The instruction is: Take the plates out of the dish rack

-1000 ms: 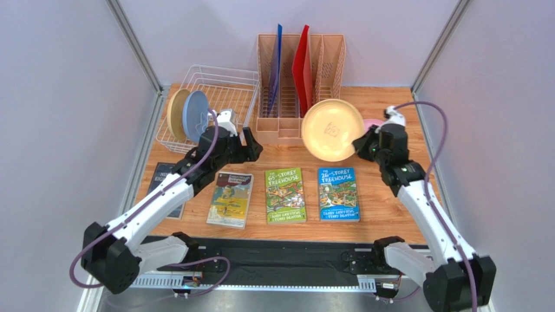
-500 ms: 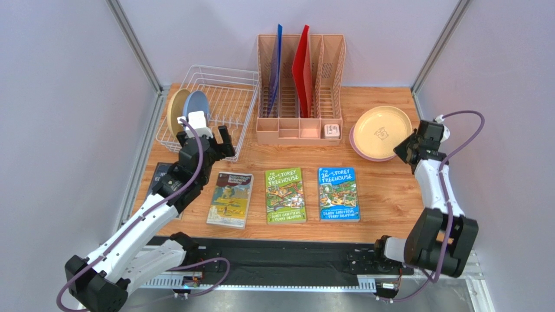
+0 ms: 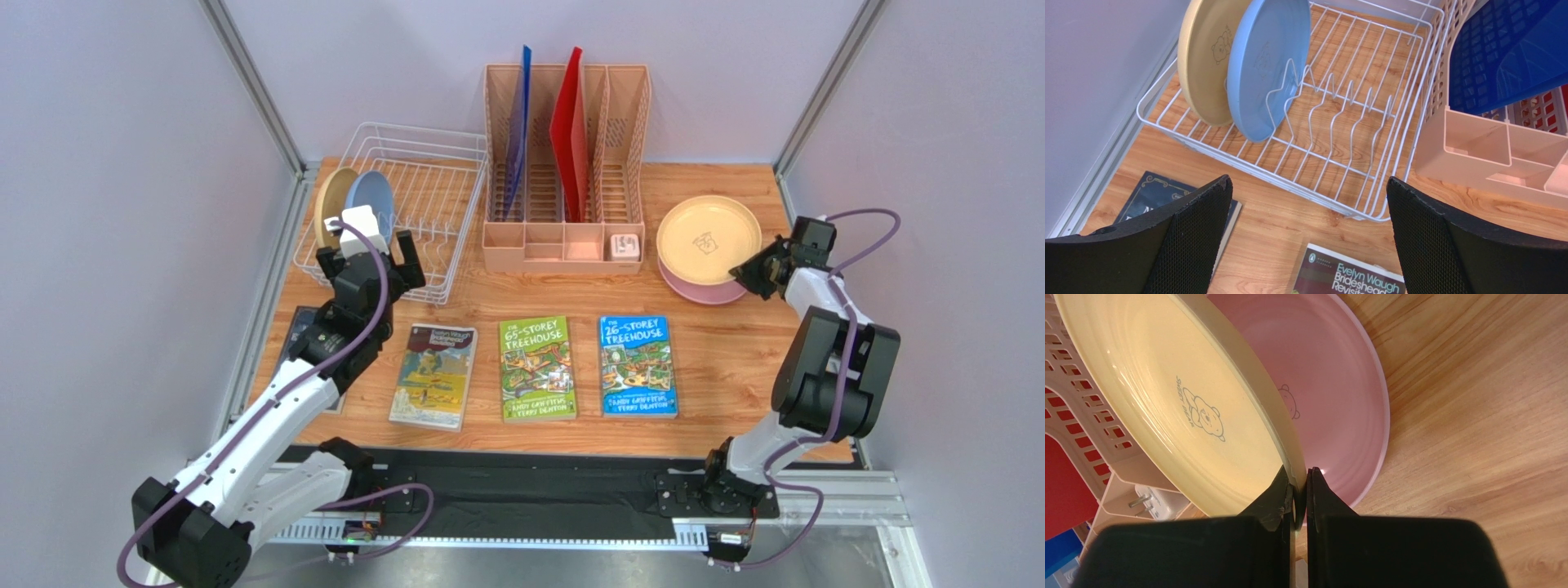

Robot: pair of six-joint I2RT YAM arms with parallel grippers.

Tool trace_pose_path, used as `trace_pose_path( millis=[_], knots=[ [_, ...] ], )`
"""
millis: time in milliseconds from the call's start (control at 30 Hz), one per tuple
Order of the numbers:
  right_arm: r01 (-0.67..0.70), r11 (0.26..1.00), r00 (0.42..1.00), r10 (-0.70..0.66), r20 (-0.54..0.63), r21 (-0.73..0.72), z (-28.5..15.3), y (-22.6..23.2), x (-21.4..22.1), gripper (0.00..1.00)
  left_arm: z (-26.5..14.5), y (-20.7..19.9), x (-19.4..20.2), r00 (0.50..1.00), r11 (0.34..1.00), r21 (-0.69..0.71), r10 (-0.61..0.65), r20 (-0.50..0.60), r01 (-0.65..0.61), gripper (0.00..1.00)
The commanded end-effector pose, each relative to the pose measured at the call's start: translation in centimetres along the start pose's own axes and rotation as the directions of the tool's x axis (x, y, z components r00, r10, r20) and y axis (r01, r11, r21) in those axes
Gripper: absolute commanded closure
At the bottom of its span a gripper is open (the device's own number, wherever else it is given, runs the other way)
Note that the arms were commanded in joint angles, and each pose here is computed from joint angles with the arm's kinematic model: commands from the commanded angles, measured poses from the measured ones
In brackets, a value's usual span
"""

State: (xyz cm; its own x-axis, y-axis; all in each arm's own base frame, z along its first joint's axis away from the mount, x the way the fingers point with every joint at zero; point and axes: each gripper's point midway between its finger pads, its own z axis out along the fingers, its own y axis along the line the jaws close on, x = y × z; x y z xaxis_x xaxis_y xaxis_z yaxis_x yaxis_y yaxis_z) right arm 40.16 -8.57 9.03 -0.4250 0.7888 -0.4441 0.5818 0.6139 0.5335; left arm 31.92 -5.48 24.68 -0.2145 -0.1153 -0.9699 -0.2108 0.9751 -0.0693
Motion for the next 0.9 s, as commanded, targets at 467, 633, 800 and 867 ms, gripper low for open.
trace_pose_path(
  millis=[467, 633, 800, 867],
  knots=[
    [-0.011, 1.0, 0.999, 0.012, 0.03, -0.029, 1.6, 1.4, -2.7, 0.64, 1.9, 1.5, -0.7, 1.0, 0.998, -0.053, -0.015, 0.017, 0.016, 0.0],
    [-0.003, 1.0, 1.0, 0.004, 0.015, -0.011, 1.3, 1.2, -2.4, 0.58, 2.8, 1.5, -0.6, 1.0, 0.999, -0.05, -0.022, -0.001, 0.021, 0.0],
    [0.012, 0.997, 0.999, -0.015, 0.04, 0.078, -0.5, -0.1, -2.5, 0.57, 3.1, 1.9, -0.4, 1.0, 0.998, -0.06, -0.022, -0.009, 0.022, 0.0],
    [0.013, 0.997, 0.999, -0.016, 0.036, 0.075, -1.0, -0.1, -2.1, 0.57, 3.2, 2.0, -0.4, 1.0, 0.998, -0.062, -0.023, -0.01, 0.022, 0.0]
  ],
)
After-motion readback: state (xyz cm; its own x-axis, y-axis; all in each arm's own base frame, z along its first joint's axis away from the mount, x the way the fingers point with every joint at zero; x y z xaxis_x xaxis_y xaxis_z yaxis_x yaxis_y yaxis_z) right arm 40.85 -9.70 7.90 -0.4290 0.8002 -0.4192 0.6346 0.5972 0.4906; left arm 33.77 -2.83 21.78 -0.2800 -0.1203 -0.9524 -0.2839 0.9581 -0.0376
